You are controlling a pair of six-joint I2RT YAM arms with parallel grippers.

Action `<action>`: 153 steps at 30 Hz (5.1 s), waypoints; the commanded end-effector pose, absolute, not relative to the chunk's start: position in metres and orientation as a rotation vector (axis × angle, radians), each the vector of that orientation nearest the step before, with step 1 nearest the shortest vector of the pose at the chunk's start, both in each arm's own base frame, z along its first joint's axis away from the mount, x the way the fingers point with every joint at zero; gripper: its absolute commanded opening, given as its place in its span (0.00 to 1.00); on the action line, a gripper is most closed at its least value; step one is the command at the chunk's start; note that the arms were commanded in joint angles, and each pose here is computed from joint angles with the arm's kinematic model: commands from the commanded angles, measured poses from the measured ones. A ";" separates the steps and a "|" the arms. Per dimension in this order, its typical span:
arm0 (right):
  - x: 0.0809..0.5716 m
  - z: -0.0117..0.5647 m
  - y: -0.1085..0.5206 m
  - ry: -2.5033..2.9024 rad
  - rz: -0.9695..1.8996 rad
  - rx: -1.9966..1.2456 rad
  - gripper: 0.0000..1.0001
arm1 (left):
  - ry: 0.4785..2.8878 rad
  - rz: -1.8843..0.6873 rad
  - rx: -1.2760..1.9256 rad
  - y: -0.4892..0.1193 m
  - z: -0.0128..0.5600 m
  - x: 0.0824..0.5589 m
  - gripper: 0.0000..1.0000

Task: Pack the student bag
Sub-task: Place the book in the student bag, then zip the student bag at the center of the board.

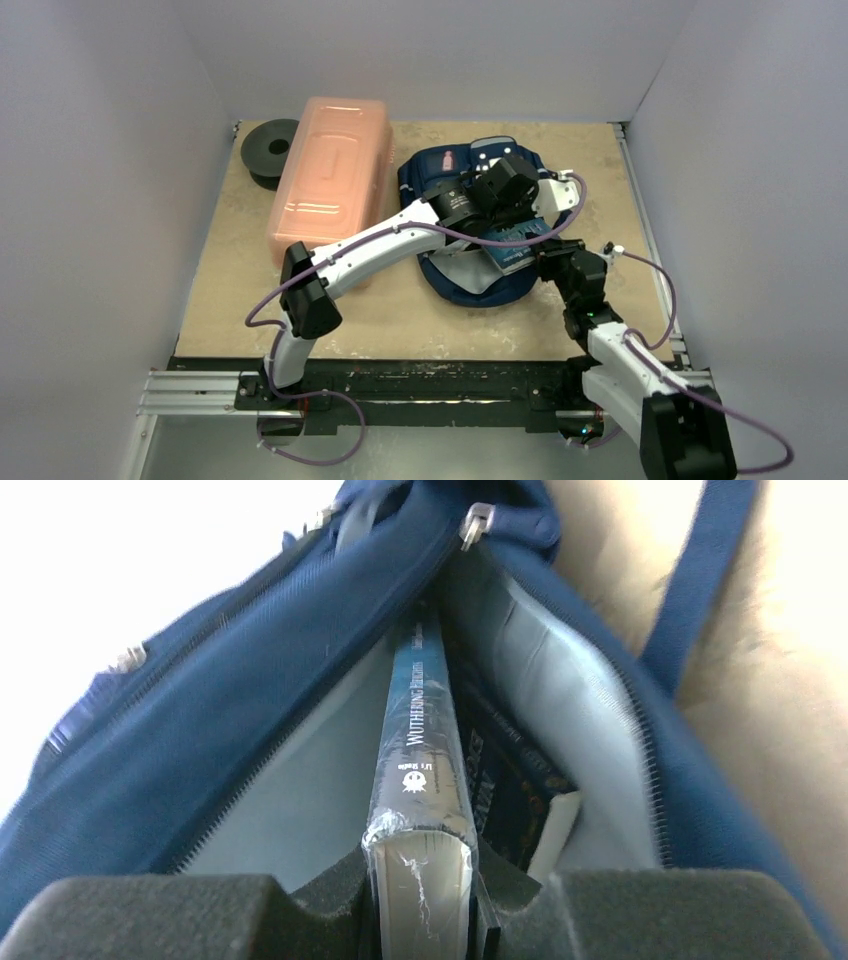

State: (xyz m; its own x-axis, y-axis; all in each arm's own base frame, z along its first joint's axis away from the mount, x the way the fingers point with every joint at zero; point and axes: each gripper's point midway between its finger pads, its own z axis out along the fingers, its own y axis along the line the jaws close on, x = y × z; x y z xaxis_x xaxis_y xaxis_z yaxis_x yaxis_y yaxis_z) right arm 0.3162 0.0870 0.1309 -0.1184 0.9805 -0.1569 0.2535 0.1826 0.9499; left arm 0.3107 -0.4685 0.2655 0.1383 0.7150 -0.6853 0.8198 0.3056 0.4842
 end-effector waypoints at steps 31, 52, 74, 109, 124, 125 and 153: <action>0.234 0.186 0.090 2.052 0.384 0.493 0.94 | 1.649 -0.607 1.125 -0.476 0.315 0.313 0.00; 0.197 0.176 0.335 2.382 0.762 0.642 0.99 | 1.970 -0.720 0.117 -0.179 0.376 0.259 1.00; 0.275 0.070 0.314 1.893 0.122 1.218 0.69 | 1.953 -0.584 -0.023 -0.113 0.341 0.186 0.90; 0.198 0.139 0.337 2.143 1.225 -0.252 0.00 | 2.571 -0.862 -0.380 -0.273 0.185 0.295 0.77; 0.214 0.159 0.302 2.070 1.164 -0.259 0.00 | 2.643 -0.709 -0.639 -0.301 0.113 0.285 0.74; 0.214 0.159 0.303 2.068 1.169 -0.273 0.00 | 2.658 -0.750 -0.637 -0.309 0.109 0.285 0.70; 0.139 0.151 0.258 2.415 1.166 -0.262 0.00 | 2.350 -0.686 0.290 -0.290 0.167 0.412 0.00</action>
State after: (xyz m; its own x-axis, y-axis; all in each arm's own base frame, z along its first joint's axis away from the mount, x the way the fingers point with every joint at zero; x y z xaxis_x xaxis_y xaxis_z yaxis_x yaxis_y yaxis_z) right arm 0.1682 0.2642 0.1368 -0.8417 0.1201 -0.5265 -0.3482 0.6244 0.6992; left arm 0.3217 -0.2974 0.1254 -0.9282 0.0804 -0.3633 0.2586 0.8413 -0.4747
